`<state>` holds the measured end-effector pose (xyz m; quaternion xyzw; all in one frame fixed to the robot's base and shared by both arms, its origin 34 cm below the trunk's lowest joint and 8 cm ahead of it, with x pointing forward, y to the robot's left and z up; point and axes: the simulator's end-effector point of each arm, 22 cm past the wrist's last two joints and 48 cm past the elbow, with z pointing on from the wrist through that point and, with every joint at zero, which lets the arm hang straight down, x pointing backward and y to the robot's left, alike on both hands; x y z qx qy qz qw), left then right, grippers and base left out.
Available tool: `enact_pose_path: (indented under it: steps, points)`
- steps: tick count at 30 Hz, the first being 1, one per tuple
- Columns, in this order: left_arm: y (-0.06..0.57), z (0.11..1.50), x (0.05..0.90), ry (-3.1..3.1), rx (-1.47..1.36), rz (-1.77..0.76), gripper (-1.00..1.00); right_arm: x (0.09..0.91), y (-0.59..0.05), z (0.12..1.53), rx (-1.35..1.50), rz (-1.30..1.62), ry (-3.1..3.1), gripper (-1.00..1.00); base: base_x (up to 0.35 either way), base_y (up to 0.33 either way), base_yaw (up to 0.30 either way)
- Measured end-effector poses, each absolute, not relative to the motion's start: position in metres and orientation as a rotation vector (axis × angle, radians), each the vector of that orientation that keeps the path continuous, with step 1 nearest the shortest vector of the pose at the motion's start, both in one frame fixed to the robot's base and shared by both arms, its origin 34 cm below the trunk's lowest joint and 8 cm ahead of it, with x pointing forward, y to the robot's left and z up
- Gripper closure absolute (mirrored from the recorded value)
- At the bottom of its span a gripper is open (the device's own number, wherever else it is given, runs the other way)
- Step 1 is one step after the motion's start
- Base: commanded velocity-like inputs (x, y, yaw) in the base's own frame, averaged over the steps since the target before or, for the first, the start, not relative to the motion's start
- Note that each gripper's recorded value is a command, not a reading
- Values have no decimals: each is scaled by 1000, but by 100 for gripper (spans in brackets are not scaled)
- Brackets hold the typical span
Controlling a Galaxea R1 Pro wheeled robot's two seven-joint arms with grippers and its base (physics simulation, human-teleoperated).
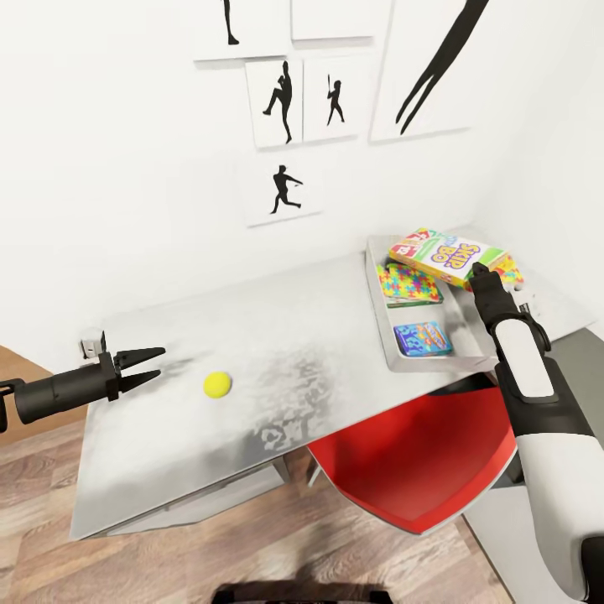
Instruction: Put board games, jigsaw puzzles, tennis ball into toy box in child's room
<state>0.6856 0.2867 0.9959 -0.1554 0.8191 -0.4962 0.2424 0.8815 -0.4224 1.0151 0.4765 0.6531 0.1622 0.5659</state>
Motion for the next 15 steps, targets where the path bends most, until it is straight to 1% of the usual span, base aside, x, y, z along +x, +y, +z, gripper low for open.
enact_pose_path:
  steps: [15]
  points:
    - [286,994,685,2242,-427,-1358,-100,881,-422,1012,1122,379,1540,100,0,0,0]
